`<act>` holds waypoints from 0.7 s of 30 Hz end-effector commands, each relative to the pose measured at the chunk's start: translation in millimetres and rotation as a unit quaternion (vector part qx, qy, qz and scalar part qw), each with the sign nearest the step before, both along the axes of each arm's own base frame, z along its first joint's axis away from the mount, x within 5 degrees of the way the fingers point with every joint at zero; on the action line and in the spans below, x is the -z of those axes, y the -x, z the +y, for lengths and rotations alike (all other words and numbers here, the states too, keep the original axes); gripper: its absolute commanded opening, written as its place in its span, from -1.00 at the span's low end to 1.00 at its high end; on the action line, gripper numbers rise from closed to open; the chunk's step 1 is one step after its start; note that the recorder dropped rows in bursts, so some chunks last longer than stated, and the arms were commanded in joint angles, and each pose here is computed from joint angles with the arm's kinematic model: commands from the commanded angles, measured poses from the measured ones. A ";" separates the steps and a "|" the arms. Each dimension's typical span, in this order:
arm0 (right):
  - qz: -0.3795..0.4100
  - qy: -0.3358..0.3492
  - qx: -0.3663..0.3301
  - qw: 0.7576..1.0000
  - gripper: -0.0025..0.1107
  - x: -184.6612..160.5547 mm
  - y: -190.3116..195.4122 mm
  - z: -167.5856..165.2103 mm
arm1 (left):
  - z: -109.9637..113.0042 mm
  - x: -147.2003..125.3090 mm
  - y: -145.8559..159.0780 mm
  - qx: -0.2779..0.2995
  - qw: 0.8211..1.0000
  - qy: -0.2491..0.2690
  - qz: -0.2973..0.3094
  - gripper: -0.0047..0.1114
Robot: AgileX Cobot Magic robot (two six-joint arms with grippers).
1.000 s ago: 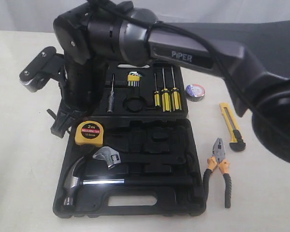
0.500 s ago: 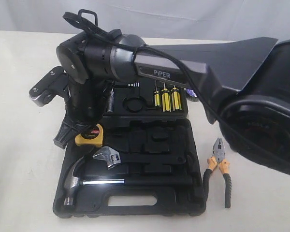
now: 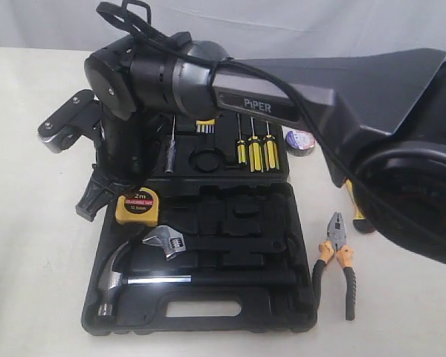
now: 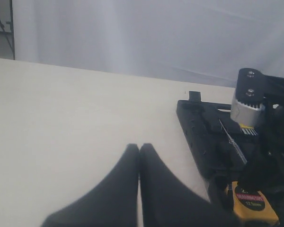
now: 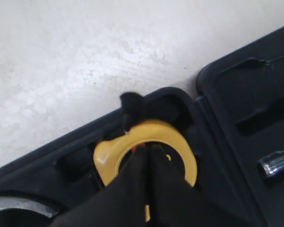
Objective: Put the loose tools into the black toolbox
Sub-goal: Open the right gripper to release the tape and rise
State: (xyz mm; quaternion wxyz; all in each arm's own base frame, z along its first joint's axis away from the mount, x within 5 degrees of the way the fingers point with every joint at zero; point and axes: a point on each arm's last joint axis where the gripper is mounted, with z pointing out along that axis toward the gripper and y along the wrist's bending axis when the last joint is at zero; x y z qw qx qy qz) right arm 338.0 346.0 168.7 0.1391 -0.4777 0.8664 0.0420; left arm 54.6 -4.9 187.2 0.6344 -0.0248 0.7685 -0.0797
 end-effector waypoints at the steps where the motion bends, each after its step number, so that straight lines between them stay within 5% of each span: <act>1: 0.007 -0.003 0.006 1.000 -0.96 8.8 -1.8 0.8 | -0.3 -1.6 -0.1 0.003 1.000 -0.001 -0.001 -0.92; 21: 0.074 -0.031 0.016 0.997 -0.96 26.8 6.4 8.5 | -0.3 -1.4 -0.1 0.003 1.000 -0.001 0.000 -0.92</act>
